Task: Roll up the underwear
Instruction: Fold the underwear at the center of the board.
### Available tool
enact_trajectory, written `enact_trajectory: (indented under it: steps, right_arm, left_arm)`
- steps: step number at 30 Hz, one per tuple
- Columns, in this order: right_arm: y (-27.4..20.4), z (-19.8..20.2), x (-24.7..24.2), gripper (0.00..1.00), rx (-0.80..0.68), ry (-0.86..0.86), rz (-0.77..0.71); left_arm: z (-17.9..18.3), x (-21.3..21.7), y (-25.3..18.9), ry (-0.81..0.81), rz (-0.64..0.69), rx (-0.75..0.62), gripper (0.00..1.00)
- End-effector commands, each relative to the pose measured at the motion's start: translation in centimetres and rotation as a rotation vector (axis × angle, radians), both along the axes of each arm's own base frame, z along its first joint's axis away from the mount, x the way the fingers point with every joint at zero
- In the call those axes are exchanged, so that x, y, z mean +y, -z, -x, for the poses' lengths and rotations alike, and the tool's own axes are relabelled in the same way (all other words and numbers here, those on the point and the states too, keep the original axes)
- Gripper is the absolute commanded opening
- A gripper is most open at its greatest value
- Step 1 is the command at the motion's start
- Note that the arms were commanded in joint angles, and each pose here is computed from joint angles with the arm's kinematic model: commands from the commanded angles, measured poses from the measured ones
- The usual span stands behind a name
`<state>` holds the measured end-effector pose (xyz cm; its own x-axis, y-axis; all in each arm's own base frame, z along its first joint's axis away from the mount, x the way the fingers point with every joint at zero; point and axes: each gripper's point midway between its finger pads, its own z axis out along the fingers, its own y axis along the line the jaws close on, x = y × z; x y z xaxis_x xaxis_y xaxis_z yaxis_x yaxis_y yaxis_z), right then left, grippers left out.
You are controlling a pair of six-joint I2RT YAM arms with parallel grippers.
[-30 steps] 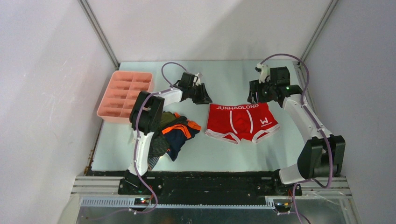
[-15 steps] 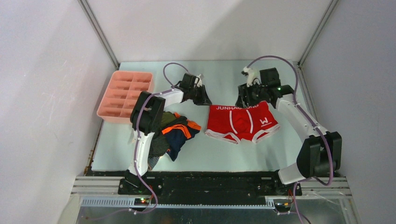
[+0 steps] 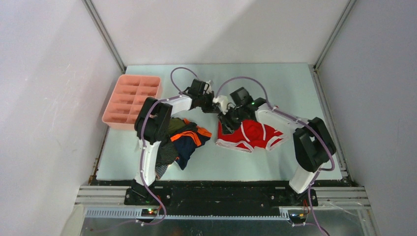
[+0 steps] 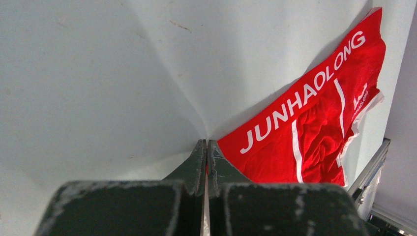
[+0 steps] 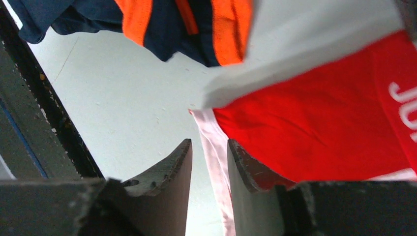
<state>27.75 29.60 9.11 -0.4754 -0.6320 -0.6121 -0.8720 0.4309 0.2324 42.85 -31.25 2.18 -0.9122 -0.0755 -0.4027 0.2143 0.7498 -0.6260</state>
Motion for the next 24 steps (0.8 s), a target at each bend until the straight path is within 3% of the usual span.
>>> enact_trajectory:
  steps: [1, 6, 12, 24]
  right_arm:
    - [0.6, 0.0, 3.0, 0.34, -0.074, -0.07, 0.001]
    - [3.0, 2.1, 4.1, 0.26, -0.03, -0.125, 0.048]
    - [4.0, 1.6, 4.2, 0.27, -0.05, -0.084, 0.09]
    - [5.8, 1.7, 4.1, 0.49, -0.021, -0.04, 0.138]
  left_arm:
    - [0.8, 1.2, -0.4, -0.003, -0.049, 0.003, 0.0]
    - [0.7, 1.8, -0.4, -0.013, -0.079, -0.009, 0.0]
    - [0.4, 1.9, -0.5, -0.01, -0.096, -0.021, 0.0]
    - [0.5, 2.2, -0.1, -0.003, -0.113, -0.022, 0.0]
